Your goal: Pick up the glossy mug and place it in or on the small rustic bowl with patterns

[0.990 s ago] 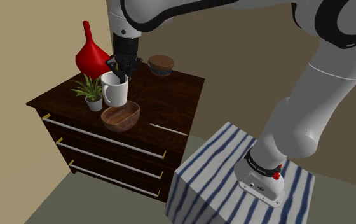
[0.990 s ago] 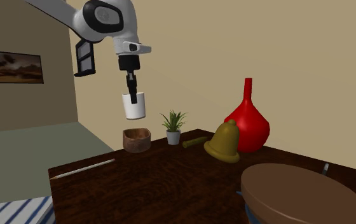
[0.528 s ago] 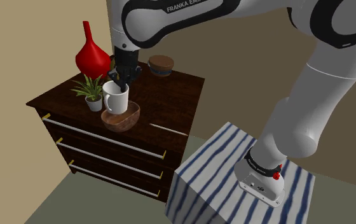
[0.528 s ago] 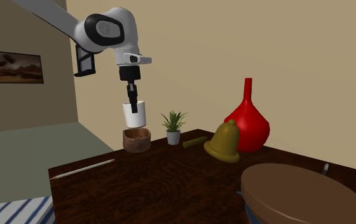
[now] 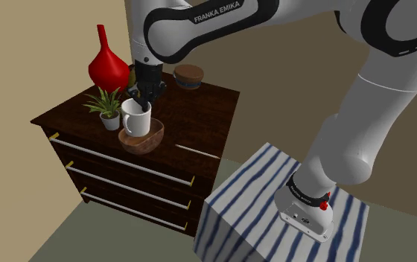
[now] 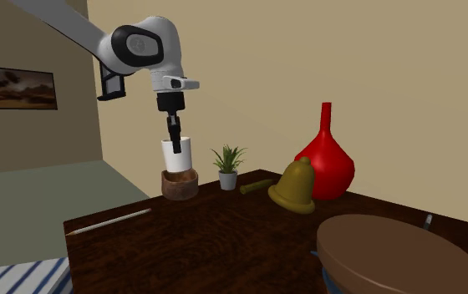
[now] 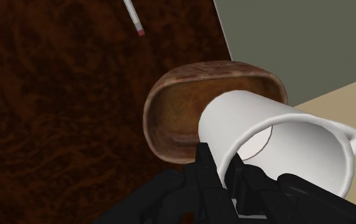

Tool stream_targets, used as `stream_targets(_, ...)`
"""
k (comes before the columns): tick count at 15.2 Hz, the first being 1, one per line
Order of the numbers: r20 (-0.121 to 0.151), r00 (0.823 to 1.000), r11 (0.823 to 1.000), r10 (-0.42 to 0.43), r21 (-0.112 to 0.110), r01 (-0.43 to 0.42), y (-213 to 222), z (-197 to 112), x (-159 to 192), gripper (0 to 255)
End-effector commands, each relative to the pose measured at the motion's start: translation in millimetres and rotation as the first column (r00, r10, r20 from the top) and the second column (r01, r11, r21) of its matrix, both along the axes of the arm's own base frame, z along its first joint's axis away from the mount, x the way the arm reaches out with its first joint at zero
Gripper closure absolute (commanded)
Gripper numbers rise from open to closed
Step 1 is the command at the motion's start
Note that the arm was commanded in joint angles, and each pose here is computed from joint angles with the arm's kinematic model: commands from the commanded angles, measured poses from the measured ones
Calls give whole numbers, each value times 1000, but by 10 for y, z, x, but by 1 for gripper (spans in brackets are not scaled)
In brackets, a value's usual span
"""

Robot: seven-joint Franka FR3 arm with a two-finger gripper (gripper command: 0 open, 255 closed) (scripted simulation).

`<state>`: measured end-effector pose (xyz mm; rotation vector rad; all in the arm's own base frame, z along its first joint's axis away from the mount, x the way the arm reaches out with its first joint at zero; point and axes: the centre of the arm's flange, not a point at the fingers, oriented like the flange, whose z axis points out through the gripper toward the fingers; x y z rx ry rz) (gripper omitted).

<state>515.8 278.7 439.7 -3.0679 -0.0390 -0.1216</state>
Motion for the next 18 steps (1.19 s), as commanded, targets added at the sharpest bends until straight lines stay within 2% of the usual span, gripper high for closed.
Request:
stream_targets(1, 0, 1000, 1000, 0, 0, 0, 0, 2, 0, 255)
stream_targets(2, 0, 1000, 1000, 0, 0, 0, 0, 2, 0, 0)
stream_targets(7, 0, 1000, 1000, 0, 0, 0, 0, 1, 0, 0)
stream_targets(11, 0, 1000, 1000, 0, 0, 0, -36, 499, -39, 0)
stream_targets(18, 0, 1000, 1000, 0, 0, 0, -36, 499, -39, 0)
